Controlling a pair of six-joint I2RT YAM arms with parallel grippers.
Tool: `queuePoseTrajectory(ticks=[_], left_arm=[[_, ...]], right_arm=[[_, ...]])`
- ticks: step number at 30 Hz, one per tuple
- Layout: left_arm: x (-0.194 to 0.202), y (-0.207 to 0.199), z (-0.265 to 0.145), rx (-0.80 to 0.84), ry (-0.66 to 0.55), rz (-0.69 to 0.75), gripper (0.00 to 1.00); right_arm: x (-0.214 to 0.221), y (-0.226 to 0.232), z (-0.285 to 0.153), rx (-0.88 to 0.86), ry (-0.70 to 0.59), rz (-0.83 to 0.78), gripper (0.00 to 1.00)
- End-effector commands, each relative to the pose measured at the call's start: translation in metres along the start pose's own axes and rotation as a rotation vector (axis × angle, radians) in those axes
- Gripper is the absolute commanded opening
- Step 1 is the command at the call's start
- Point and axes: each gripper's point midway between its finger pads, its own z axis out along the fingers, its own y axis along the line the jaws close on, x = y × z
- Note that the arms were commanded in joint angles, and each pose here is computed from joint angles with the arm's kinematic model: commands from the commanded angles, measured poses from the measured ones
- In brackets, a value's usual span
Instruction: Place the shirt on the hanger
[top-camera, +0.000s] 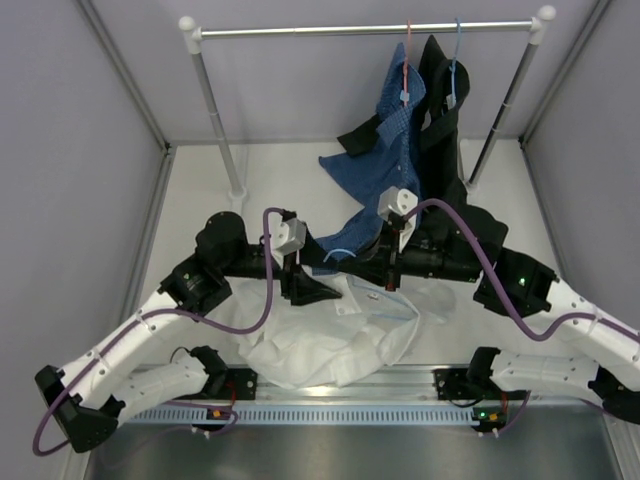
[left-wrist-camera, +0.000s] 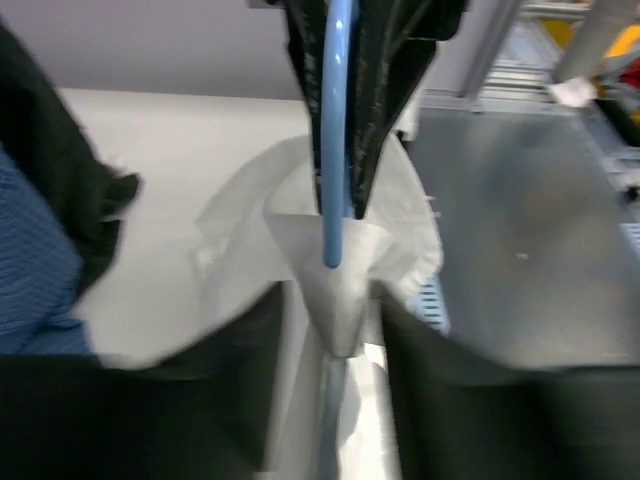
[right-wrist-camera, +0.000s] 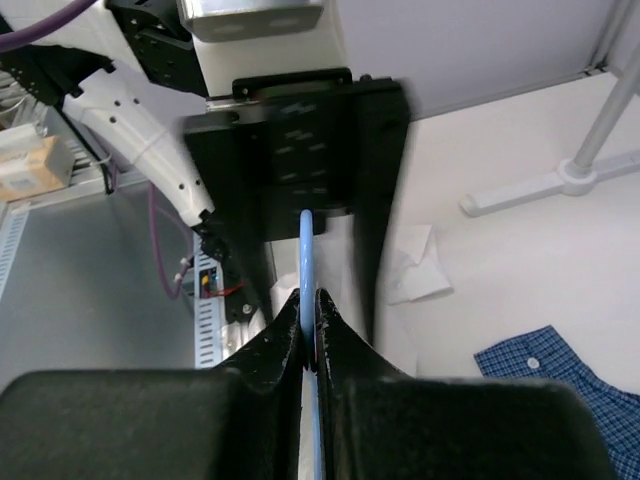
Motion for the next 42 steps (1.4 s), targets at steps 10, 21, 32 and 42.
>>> queuePoseTrajectory(ticks=[10, 21, 32, 42], left_arm=[[-0.061, 0.074, -0.107, -0.865, -0.3, 0.049, 0.98], [0.02, 0.103, -0.117, -1.026, -0.278, -0.101, 0.98], [0.031, 0.15, -0.095, -1.081, -0.243, -0.06, 0.49], [0.065, 0.184, -0.163, -1.547, -0.262, -0.261, 0.0]], right_arm=[[-0.041, -0.052, -0.07, 0.423, -0.165, -0.054, 0.0], [-0.072, -0.029, -0.106, 0.383, -0.21, -0.088, 0.0], [-0.078, -0.013, -0.116, 0.32, -0.229, -0.084, 0.0], [-0.074, -0.039, -0.127, 0.477, -0.258, -0.058, 0.0]])
